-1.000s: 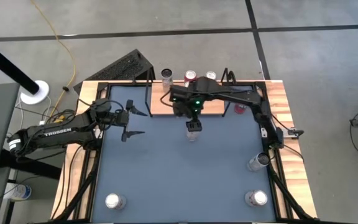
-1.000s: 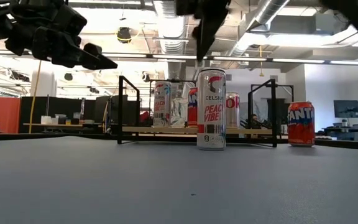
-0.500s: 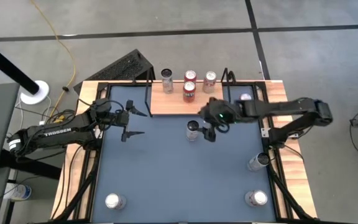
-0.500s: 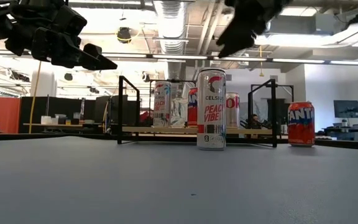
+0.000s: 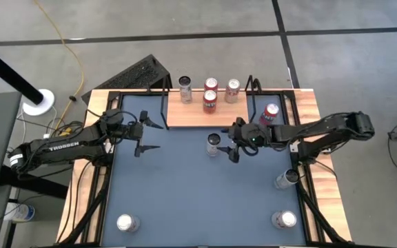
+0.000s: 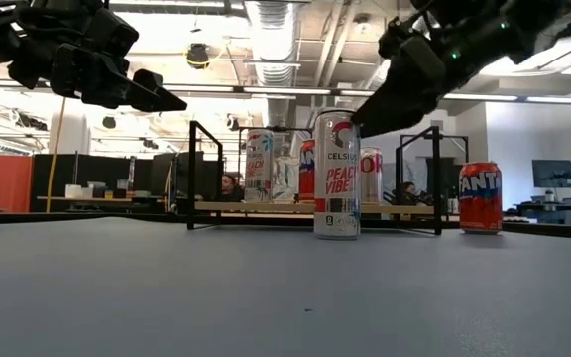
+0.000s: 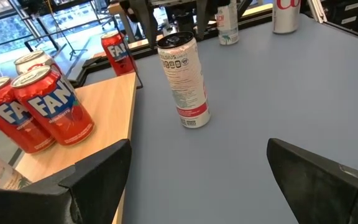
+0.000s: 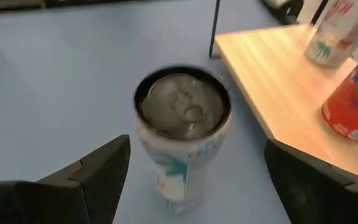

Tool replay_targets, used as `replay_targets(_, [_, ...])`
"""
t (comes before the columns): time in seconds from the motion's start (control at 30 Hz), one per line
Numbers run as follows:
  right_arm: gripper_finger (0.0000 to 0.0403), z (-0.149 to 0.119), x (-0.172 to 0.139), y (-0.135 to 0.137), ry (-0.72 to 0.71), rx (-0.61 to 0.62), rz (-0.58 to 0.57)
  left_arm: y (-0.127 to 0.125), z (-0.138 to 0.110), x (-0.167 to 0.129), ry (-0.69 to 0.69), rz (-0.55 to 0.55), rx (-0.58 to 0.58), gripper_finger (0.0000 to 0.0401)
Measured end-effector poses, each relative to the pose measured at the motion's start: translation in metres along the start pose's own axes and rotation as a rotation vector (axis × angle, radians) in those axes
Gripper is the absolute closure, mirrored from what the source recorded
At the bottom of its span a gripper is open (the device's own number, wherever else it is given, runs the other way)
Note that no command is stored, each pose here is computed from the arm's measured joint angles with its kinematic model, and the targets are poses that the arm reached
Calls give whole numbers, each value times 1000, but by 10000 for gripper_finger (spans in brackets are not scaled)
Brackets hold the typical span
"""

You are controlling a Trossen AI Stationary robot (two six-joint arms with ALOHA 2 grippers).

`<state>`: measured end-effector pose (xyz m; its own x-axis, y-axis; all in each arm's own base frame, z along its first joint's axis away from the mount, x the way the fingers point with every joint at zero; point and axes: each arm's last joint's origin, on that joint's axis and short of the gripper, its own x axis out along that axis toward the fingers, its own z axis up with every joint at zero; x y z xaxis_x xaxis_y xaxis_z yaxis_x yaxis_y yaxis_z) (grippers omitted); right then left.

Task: Place canned beverage on shelf
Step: Put the bottom black soda can on the shelf aligned with the other black soda can

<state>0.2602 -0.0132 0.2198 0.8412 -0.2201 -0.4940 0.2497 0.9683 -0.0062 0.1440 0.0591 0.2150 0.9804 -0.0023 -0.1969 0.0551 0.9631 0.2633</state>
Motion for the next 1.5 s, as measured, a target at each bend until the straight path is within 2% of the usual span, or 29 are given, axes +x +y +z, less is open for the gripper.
replay_targets(0.27, [44, -13, 3, -2, -109, 26, 23, 0, 0, 0, 0, -1, 0, 37])
replay_targets(0.6, [44, -22, 37, -2, -181, 16, 57, 0, 0, 0, 0, -2, 1, 37])
replay_targets(0.77, [49, -23, 42, -3, -213, -3, 52, 0, 0, 0, 1, -2, 0, 37])
replay_targets(0.9, [79, -21, 40, -4, -211, -4, 49, 0, 0, 0, 2, -2, 3, 37])
replay_targets(1.1, [149, -14, 31, -5, -240, 0, 51, 0, 0, 0, 2, -2, 6, 37])
replay_targets(1.27, [197, 9, 29, -3, -295, 2, 71, 0, 0, 0, 3, -2, 5, 37])
replay_targets(1.4, [202, 39, 32, -1, -285, -7, 76, 0, 0, 0, 3, -2, 5, 37])
replay_targets(1.5, [199, 65, 40, -1, -268, -63, 67, 0, -1, 0, 7, -3, 3, 37])
